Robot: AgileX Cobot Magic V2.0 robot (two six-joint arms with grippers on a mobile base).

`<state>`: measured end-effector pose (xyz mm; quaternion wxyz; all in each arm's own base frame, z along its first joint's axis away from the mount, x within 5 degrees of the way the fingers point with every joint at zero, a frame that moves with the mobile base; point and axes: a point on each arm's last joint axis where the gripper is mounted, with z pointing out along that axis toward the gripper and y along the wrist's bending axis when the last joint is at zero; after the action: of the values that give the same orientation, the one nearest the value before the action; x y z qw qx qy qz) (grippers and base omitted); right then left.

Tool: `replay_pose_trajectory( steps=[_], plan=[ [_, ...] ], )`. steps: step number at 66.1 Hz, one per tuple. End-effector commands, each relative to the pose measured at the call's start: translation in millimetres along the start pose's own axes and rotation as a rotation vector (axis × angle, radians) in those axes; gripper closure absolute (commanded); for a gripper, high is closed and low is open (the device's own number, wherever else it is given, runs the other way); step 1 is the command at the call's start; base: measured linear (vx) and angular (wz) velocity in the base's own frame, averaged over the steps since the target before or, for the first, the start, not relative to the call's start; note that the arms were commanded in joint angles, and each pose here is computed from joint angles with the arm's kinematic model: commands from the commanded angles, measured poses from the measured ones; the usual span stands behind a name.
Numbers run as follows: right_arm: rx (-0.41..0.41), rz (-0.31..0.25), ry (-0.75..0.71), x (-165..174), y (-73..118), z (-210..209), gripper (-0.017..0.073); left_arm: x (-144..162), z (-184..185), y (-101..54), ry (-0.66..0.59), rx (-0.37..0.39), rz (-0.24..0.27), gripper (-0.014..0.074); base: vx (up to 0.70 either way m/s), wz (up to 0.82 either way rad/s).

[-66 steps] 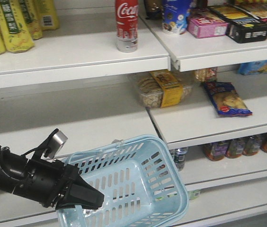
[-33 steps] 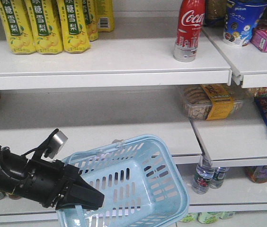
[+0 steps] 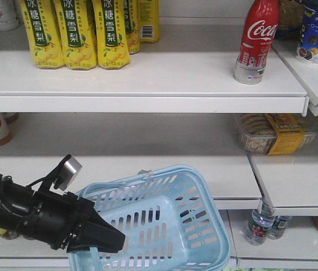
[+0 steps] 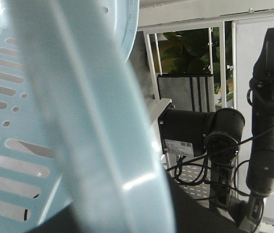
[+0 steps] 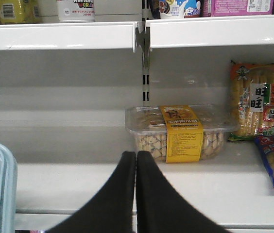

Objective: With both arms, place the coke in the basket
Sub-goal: 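Drive the base toward the shelf with the red Coca-Cola bottle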

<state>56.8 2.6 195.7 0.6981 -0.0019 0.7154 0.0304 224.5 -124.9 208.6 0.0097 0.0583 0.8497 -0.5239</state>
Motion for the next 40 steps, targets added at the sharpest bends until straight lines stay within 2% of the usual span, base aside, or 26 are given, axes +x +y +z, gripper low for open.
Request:
replay_pose_trajectory(
  steps=[1, 40],
  plan=[
    [0.001, -0.013, -0.085, -4.4, 0.0, -1.1, 0.0569, -2.0, -6.2, -20.6, -0.040, 0.090, 0.040, 0.0600, 0.07, 0.01],
    [0.001, -0.013, -0.085, -4.4, 0.0, -1.1, 0.0569, -2.0, -6.2, -20.6, -0.040, 0.090, 0.040, 0.0600, 0.05, 0.01]
  ],
)
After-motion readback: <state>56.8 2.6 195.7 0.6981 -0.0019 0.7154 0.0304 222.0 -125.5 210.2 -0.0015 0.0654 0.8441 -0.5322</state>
